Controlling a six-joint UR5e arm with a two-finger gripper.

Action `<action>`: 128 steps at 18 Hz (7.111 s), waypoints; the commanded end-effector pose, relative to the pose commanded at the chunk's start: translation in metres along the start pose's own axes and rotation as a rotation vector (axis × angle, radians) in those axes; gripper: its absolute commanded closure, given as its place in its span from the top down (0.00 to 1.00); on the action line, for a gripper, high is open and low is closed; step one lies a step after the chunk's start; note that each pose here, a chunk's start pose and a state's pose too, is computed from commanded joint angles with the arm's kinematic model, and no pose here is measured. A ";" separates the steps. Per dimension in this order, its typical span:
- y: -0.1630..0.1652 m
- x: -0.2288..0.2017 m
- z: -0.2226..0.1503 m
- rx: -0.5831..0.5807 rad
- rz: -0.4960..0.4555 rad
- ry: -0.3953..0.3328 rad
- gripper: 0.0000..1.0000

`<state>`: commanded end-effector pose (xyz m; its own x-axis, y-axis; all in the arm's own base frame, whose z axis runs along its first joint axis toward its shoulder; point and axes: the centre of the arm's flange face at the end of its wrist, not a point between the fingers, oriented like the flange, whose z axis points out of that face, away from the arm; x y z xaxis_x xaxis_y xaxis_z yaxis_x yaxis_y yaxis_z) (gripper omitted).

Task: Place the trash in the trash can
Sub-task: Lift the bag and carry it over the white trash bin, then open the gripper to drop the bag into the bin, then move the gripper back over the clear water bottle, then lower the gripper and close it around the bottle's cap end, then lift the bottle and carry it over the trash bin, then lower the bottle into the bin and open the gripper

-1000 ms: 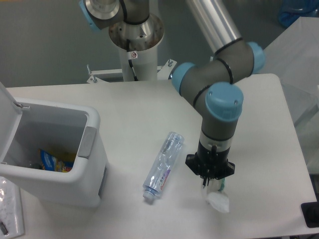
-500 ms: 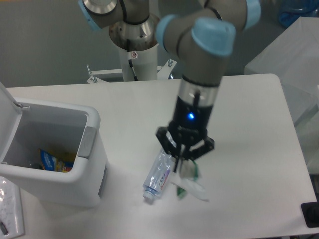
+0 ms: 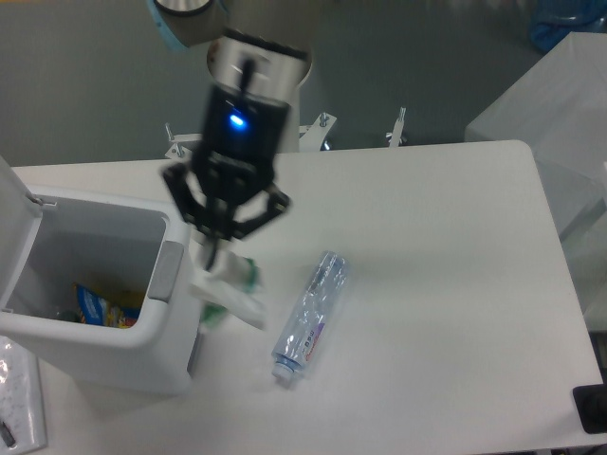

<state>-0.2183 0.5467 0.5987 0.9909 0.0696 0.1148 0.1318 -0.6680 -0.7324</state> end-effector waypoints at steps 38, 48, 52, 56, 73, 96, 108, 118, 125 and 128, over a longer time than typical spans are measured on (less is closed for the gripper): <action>0.157 -0.265 0.219 -0.412 -0.241 -0.161 1.00; 0.196 -0.201 0.298 -0.760 -0.071 -0.120 1.00; 0.204 -0.189 0.326 -0.793 -0.042 -0.108 0.99; 0.217 -0.178 0.347 -0.869 -0.006 -0.122 0.82; 0.194 -0.218 0.295 -0.868 0.003 -0.181 0.06; -0.020 -0.209 0.010 0.172 -0.114 0.039 0.06; -0.072 -0.066 -0.010 0.321 0.051 0.358 0.07; -0.037 0.011 0.048 0.286 0.221 0.464 0.11; -0.015 0.017 0.068 0.254 0.217 0.489 0.29; -0.005 0.014 0.076 0.242 0.217 0.494 0.97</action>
<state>-0.2028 0.6080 0.5530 0.8743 -0.4417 0.2011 -0.0133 -0.4359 -0.8999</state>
